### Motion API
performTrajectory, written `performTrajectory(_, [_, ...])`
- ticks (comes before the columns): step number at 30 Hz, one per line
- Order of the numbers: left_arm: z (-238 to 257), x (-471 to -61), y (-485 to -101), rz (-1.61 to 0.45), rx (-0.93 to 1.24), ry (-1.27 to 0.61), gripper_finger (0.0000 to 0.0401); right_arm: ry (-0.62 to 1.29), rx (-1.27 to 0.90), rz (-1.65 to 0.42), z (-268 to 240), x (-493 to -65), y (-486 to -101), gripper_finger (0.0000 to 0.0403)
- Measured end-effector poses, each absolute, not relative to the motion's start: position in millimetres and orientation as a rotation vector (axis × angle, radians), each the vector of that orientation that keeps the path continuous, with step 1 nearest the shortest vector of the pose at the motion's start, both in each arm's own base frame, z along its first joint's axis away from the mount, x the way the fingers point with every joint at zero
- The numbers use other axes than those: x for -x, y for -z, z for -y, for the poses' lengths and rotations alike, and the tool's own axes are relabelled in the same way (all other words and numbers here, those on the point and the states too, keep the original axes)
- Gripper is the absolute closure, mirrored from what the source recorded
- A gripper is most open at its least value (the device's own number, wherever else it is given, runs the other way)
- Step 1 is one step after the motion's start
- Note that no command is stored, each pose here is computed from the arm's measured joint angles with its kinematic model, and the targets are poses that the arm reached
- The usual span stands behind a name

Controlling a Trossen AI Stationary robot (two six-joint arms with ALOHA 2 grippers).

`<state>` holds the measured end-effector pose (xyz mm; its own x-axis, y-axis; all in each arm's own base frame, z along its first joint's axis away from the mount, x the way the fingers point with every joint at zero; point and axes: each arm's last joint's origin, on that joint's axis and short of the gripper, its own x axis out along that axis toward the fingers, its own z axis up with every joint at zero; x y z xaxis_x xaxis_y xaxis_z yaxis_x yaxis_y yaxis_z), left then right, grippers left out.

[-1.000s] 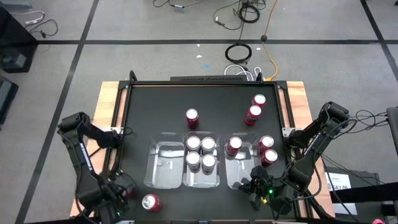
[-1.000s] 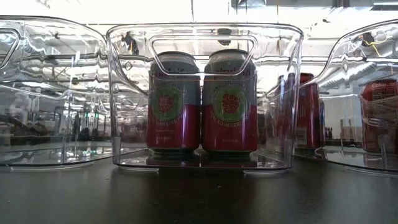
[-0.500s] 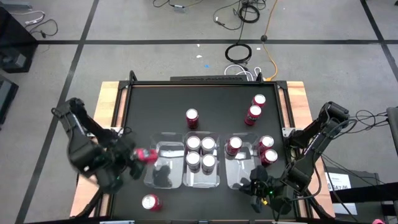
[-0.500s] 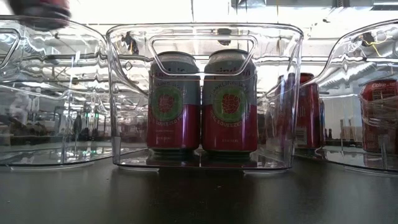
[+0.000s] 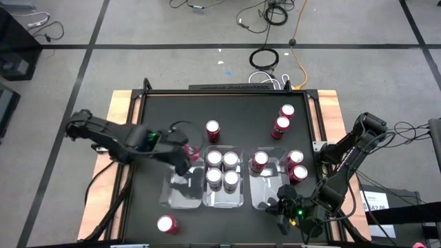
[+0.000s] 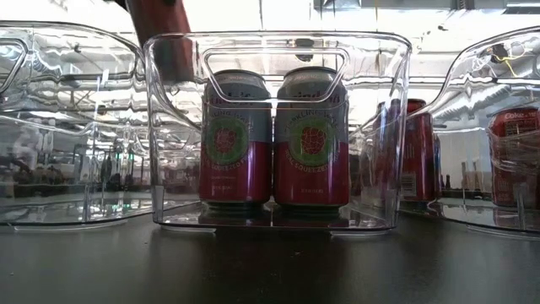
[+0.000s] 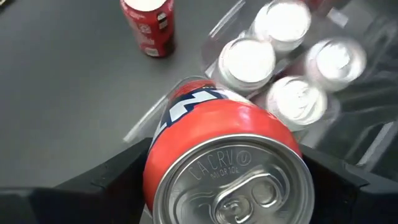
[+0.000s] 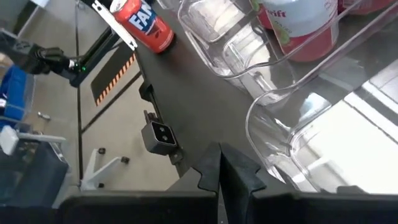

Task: Sort soda cans
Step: Put the orange soda can into the left transparent bin

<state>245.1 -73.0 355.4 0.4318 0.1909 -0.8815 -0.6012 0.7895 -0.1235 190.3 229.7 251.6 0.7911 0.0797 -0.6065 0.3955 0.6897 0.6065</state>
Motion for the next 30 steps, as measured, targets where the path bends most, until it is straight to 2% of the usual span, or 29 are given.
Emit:
performTrajectory(7, [55.7,-272.2,-311.0,-1.267,0.354,-0.437,0.0076,0.235,-0.848,-0.594,-228.5,-191.0,-252.5,0.0403])
performTrajectory(19, [45.5,-296.5,-257.3,-1.313,0.338,-0.336,0.0076,0.282,-0.878,-0.56,-220.7,-200.0,-252.9,0.0403])
performTrajectory(30, [37.6,-312.6,-233.1,-1.374,0.319,-0.321,0.0076,0.296,-0.881,-0.551,-217.8,-203.1,-253.0,0.0403])
